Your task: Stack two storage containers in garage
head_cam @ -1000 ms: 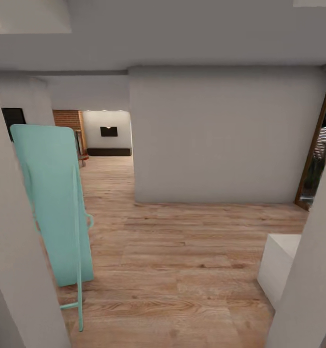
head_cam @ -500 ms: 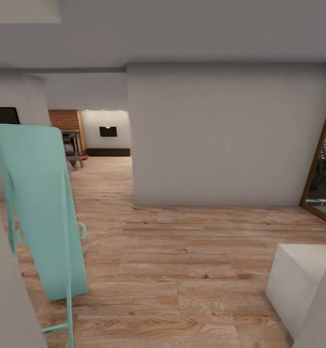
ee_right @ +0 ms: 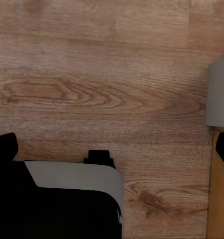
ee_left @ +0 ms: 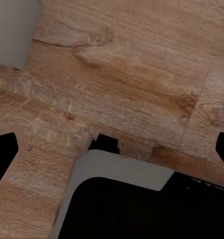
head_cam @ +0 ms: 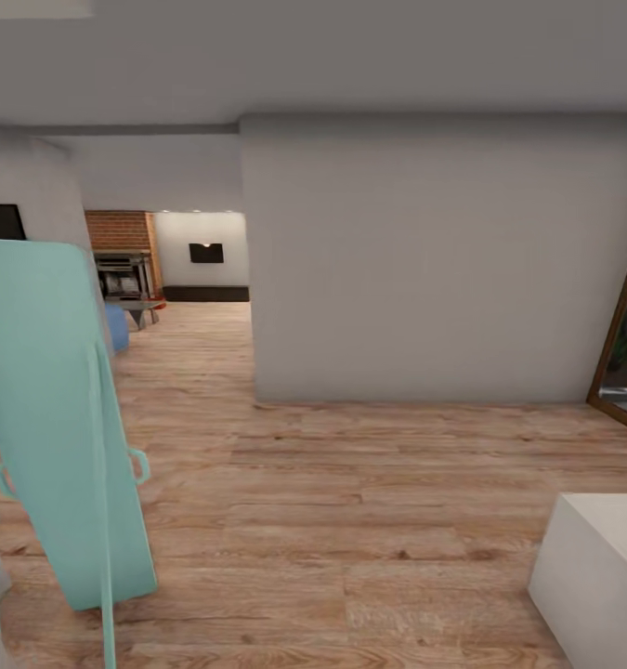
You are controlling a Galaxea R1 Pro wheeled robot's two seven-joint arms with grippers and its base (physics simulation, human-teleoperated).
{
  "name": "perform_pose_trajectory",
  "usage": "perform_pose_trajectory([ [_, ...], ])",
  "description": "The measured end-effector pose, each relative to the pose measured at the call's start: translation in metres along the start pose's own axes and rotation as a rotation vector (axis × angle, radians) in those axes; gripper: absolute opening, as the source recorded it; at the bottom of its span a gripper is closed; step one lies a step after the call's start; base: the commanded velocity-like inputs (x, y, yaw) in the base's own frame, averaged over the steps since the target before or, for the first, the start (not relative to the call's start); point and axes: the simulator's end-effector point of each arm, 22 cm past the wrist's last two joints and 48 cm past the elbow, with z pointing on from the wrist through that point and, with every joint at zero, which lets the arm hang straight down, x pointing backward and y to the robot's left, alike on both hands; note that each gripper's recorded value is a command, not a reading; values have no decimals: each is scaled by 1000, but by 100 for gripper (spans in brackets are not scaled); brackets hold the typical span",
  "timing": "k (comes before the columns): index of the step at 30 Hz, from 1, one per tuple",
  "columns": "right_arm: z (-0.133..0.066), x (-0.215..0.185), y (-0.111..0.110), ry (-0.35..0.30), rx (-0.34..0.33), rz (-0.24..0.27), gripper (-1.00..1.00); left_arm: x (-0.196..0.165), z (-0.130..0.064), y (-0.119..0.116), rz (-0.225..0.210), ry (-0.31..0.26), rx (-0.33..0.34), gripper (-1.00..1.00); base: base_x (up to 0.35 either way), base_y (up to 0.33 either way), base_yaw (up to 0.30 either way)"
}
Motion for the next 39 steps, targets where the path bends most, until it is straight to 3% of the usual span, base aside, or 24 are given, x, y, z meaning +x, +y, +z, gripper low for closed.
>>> perform_pose_trajectory([
  [39,0,0,0,0,0,0,100,0,0,-1,0,-1,1,100,330,0,0],
])
